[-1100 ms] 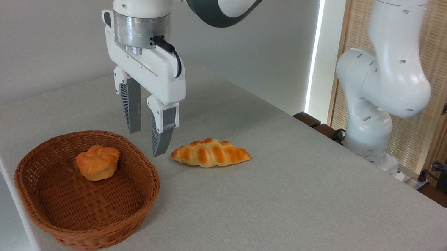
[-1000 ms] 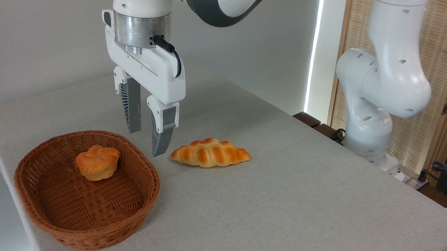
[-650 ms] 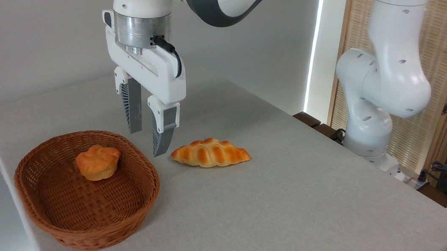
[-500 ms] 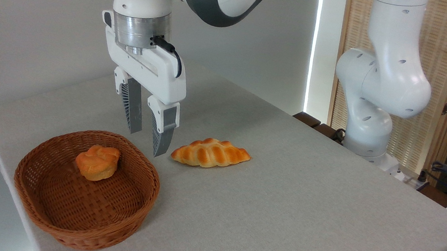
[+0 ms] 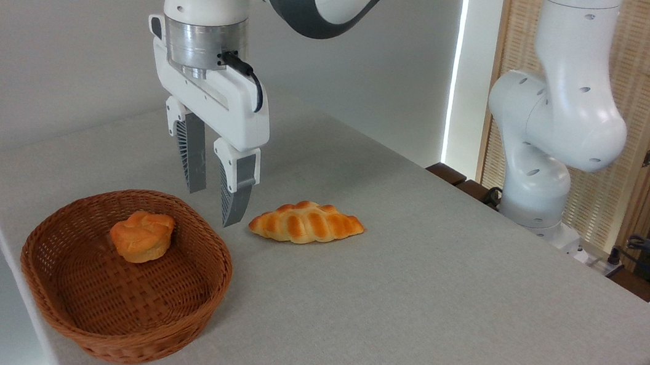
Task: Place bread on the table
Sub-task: 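Move the open gripper over the basket and lower it around the roll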
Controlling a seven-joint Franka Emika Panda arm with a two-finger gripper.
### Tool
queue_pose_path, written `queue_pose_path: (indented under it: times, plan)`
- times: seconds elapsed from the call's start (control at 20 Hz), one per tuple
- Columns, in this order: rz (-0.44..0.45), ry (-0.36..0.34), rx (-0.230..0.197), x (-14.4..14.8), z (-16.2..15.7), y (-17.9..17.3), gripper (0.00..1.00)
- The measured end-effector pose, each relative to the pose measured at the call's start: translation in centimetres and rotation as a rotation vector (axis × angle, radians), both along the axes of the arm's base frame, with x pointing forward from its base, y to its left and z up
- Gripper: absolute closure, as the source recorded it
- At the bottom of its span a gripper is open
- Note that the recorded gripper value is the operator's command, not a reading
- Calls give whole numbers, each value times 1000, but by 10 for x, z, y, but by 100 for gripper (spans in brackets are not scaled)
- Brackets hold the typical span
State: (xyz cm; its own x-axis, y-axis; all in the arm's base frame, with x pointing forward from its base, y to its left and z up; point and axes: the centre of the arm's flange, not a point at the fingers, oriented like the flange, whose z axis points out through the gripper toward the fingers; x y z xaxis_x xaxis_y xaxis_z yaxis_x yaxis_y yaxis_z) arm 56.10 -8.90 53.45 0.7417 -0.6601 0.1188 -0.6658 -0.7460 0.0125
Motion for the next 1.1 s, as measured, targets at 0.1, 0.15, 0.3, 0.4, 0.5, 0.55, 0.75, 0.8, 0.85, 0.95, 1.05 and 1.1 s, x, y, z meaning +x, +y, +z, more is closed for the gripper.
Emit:
queue_pose_path:
  times: [0.1, 0.15, 0.3, 0.4, 0.5, 0.55, 0.75, 0.8, 0.85, 0.95, 1.05, 1.1]
  plan:
    - [-5, 1, 0, 0, -1, -3, 0]
    - [-8, 3, 1, 0, -2, -4, 0]
    - [-25, 4, -2, 5, -13, -17, 0]
    - [-40, -15, -19, 12, -25, -32, 0]
    - [-37, -28, -54, 19, -36, -44, 0]
    - [-28, -34, -76, 22, -40, -47, 0]
    - [45, -62, -143, 33, -51, -54, 0]
    - [56, -68, -148, 35, -54, -59, 0]
    - [61, -76, -153, 37, -58, -65, 0]
    - [64, -92, -162, 40, -68, -78, 0]
    - [63, -89, -166, 42, -77, -87, 0]
    - [61, -85, -166, 43, -82, -89, 0]
